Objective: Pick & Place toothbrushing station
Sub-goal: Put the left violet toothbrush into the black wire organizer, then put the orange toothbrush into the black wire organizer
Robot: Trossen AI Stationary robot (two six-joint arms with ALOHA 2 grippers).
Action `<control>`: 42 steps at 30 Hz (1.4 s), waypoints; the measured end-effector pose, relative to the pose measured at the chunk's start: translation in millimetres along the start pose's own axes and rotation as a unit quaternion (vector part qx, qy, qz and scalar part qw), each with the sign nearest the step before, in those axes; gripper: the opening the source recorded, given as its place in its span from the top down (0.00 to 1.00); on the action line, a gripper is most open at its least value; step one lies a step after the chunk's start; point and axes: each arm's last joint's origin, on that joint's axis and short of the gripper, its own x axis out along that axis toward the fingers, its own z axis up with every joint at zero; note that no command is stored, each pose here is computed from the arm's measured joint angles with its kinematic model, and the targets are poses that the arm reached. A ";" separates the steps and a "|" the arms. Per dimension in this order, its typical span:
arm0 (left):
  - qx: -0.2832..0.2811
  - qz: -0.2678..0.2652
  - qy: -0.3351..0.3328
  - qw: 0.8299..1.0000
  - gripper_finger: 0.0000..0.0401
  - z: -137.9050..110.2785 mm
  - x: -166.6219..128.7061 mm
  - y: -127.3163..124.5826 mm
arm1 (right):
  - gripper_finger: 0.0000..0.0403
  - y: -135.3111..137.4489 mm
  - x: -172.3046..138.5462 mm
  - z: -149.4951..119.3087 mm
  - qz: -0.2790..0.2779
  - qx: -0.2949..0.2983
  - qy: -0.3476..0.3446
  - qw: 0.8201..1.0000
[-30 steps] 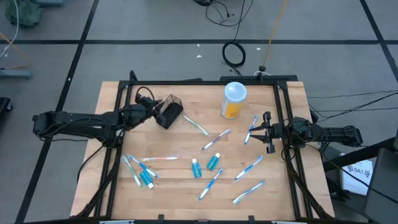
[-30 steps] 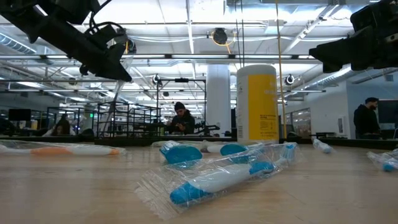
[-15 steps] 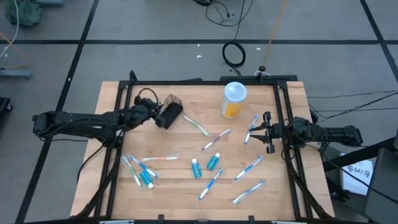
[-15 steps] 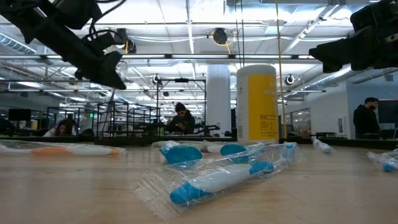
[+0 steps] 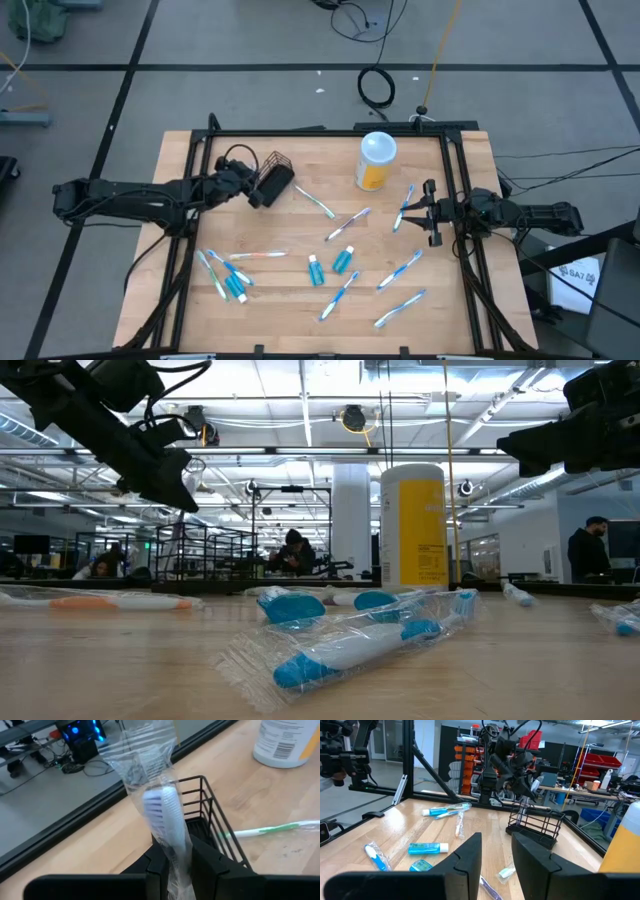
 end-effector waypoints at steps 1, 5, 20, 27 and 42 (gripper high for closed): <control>0.003 -0.002 -0.001 1.000 0.84 0.3 0.0 -0.1 | 0.76 0.0 0.0 0.0 0.000 0.000 0.000 1.000; 0.002 -0.004 -0.001 1.000 0.80 0.3 0.0 -0.3 | 0.76 0.0 0.0 0.0 0.000 0.000 0.000 1.000; -0.007 -0.033 0.031 0.999 0.44 -5.7 -1.8 -2.1 | 0.76 0.0 0.0 0.0 0.000 0.000 0.000 1.000; -0.006 -0.047 0.032 0.998 0.45 -7.1 -7.4 -5.4 | 0.76 0.0 0.0 0.0 0.000 0.000 0.000 1.000; -0.066 -0.172 0.008 0.983 0.50 -2.6 -43.3 -5.1 | 0.76 0.0 0.0 0.0 0.000 0.000 0.000 1.000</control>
